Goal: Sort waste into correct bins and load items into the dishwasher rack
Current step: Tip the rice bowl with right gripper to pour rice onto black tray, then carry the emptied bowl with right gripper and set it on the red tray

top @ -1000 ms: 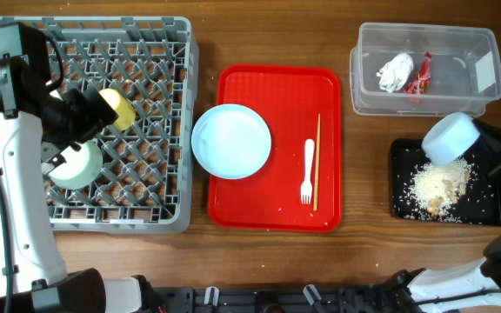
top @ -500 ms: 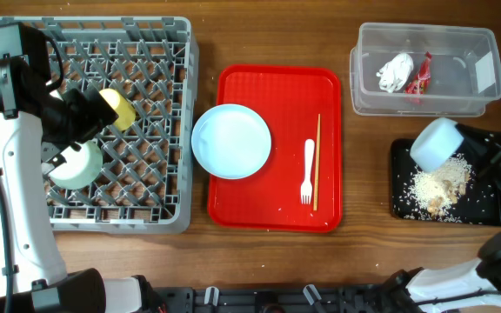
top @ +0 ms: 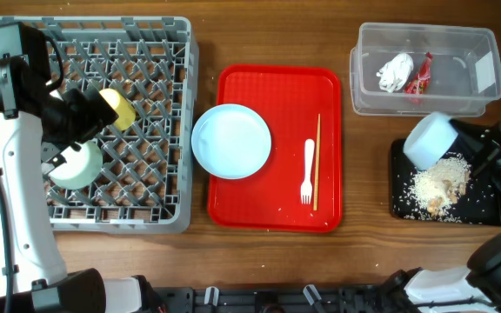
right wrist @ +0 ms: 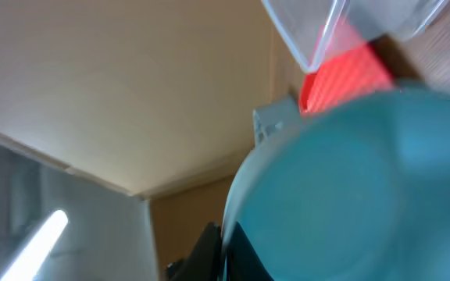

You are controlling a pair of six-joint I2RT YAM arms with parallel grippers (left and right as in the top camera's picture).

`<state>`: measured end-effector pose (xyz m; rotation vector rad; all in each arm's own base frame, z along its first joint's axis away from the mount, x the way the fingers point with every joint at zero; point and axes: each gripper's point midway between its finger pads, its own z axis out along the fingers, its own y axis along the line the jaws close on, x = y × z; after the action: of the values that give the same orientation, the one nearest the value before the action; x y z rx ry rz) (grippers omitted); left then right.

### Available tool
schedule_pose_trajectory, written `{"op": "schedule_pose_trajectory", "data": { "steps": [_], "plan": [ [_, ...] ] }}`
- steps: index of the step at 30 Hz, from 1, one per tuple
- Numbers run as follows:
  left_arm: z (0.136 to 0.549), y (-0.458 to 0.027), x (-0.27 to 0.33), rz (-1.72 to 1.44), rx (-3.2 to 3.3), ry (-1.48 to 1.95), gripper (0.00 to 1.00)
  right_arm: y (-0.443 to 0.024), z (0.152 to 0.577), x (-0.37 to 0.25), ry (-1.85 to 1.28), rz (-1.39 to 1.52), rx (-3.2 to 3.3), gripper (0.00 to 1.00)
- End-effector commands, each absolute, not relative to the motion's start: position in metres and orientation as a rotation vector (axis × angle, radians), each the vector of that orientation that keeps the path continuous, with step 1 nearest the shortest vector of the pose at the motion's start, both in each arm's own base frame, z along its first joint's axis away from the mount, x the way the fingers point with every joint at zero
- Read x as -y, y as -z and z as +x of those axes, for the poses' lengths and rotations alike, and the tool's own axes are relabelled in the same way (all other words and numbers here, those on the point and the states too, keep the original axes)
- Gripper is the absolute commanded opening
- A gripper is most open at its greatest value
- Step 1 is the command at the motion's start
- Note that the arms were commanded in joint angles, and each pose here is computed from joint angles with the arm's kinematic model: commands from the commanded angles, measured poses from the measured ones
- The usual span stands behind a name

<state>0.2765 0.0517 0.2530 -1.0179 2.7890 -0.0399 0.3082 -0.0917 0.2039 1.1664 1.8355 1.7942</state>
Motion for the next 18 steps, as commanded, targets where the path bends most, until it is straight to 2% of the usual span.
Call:
{"op": "schedule_pose_trajectory", "data": {
  "steps": [1,3,6,9,14,18],
  "plan": [
    [0.276,-0.253,-0.053,-1.036,-2.782,0.042,1.0,-0.208,0.307,0.091,-1.724,1.157,-1.884,0.04],
    [0.276,-0.253,-0.053,-1.036,-2.782,0.042,1.0,-0.195,0.319,0.104,-1.592,1.197,-1.945,0.04],
    [0.277,-0.253,-0.053,-1.036,-2.782,0.042,1.0,-0.204,0.32,0.078,-1.588,1.057,-2.021,0.04],
    [0.277,-0.253,-0.053,-1.036,-2.782,0.043,1.0,-0.201,0.33,0.059,-1.39,0.995,-2.183,0.04],
    [0.276,-0.253,-0.053,-1.036,-2.782,0.042,1.0,-0.222,0.337,-0.039,-1.17,0.635,-2.435,0.04],
    [0.276,-0.253,-0.053,-1.036,-2.782,0.043,1.0,-0.189,0.329,-0.125,-0.833,0.543,-2.651,0.04]
  ]
}}
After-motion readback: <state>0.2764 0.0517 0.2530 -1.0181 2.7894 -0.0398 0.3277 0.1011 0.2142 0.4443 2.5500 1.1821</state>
